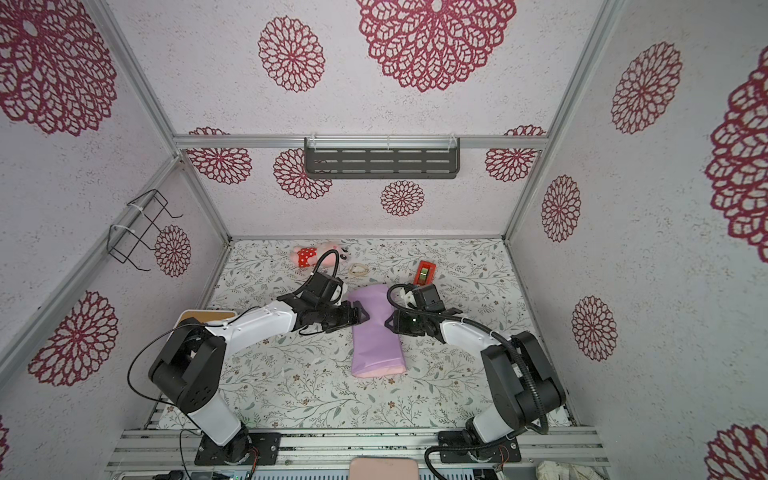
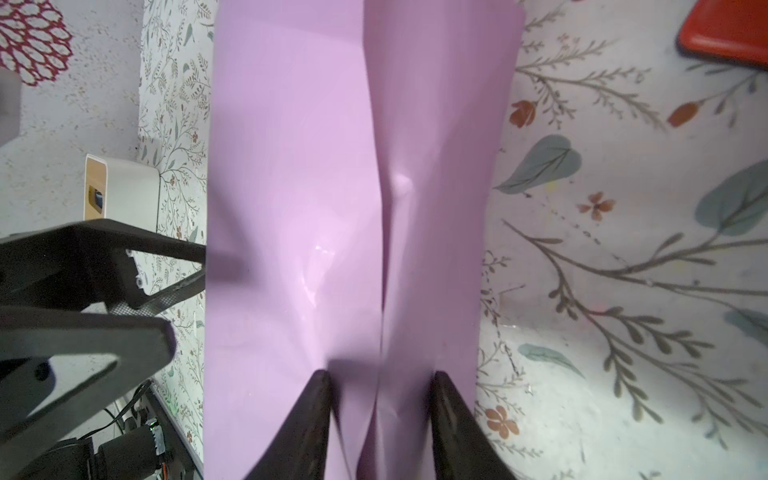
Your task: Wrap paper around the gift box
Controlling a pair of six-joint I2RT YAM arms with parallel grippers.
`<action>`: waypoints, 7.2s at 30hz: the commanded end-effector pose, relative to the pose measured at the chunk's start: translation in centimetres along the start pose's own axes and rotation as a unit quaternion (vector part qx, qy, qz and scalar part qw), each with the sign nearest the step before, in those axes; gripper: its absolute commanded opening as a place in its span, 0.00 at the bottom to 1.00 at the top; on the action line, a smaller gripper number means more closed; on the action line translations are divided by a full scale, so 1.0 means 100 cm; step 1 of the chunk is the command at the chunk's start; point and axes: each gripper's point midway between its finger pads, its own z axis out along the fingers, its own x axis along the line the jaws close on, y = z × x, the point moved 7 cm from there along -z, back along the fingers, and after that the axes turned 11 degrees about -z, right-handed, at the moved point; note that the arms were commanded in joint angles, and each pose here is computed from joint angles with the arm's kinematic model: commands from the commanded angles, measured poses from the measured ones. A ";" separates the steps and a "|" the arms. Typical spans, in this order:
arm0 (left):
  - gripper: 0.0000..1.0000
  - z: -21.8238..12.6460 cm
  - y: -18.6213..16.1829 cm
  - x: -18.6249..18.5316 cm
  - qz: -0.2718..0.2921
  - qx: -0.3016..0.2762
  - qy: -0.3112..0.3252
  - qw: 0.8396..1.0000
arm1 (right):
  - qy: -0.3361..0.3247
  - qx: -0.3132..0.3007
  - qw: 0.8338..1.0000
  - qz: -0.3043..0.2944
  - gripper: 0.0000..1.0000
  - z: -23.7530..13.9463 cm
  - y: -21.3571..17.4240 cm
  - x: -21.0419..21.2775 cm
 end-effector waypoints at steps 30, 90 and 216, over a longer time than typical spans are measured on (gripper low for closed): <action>0.77 0.029 -0.004 0.026 0.019 0.049 0.067 0.996 | -0.005 0.021 0.998 0.052 0.35 -0.002 -0.031 0.005; 0.80 0.027 -0.002 0.037 0.054 0.049 0.133 0.988 | 0.034 -0.144 0.965 0.219 0.24 -0.008 0.121 -0.123; 0.81 0.036 -0.003 0.042 0.060 0.051 0.130 0.988 | 0.018 -0.382 0.913 0.141 0.00 -0.013 0.010 0.035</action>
